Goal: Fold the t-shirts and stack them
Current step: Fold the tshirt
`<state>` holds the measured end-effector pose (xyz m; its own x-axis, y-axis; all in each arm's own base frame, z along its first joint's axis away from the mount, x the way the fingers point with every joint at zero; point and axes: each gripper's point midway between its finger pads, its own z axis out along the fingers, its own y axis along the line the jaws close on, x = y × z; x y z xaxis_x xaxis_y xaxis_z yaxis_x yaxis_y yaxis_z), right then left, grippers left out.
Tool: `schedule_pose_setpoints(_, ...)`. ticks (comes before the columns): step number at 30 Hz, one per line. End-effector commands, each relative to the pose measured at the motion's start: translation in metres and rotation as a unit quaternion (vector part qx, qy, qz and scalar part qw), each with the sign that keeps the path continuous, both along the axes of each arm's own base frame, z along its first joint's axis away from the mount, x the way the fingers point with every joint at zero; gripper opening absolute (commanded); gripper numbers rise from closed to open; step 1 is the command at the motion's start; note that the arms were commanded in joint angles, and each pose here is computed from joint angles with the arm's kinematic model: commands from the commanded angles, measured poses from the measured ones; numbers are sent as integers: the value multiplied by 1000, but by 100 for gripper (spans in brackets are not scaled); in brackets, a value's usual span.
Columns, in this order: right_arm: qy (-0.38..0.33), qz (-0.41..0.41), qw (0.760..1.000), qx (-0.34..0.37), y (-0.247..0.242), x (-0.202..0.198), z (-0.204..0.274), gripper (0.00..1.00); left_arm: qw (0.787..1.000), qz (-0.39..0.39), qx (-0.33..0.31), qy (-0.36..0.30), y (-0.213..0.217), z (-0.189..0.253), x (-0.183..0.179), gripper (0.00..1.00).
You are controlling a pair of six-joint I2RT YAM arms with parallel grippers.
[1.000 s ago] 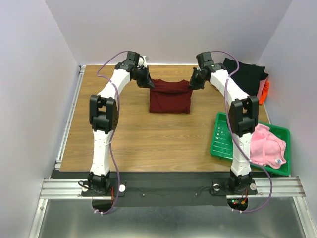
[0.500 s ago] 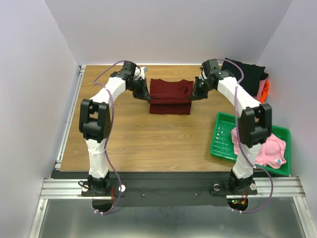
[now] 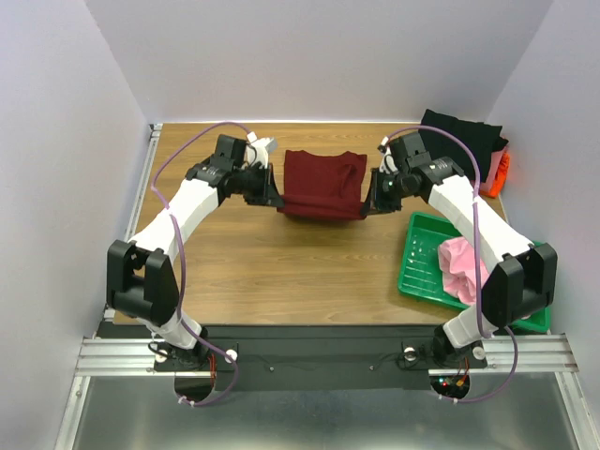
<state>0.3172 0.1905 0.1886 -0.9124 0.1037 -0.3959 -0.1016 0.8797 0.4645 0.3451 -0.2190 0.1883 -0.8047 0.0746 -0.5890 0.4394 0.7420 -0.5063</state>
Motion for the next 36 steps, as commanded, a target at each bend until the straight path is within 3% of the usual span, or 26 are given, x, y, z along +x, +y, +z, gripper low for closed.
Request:
schedule_pose_setpoints(1,-2,12,1000,-6,-5,-29,13,0,1000,-3,-1,-30,10,12,-22,0)
schedule_pose_setpoints(8,4,5,1000,16,-4,-69,35,1,999,-16,-30,-32,13,20,-73,0)
schedule_pose_setpoints(13,11,-9,1000,26,-4,-78,42,0,998,-9,-48,-29,13,23,-84,0)
schedule_pose_setpoints(24,-27,-118,992,-38,-22,-23,25,0,1000,2,-8,-24,7,18,-34,0)
schedule_pose_setpoints(36,-44,-163,979,-117,-42,13,-7,0,1000,-7,13,0,-7,-16,19,0)
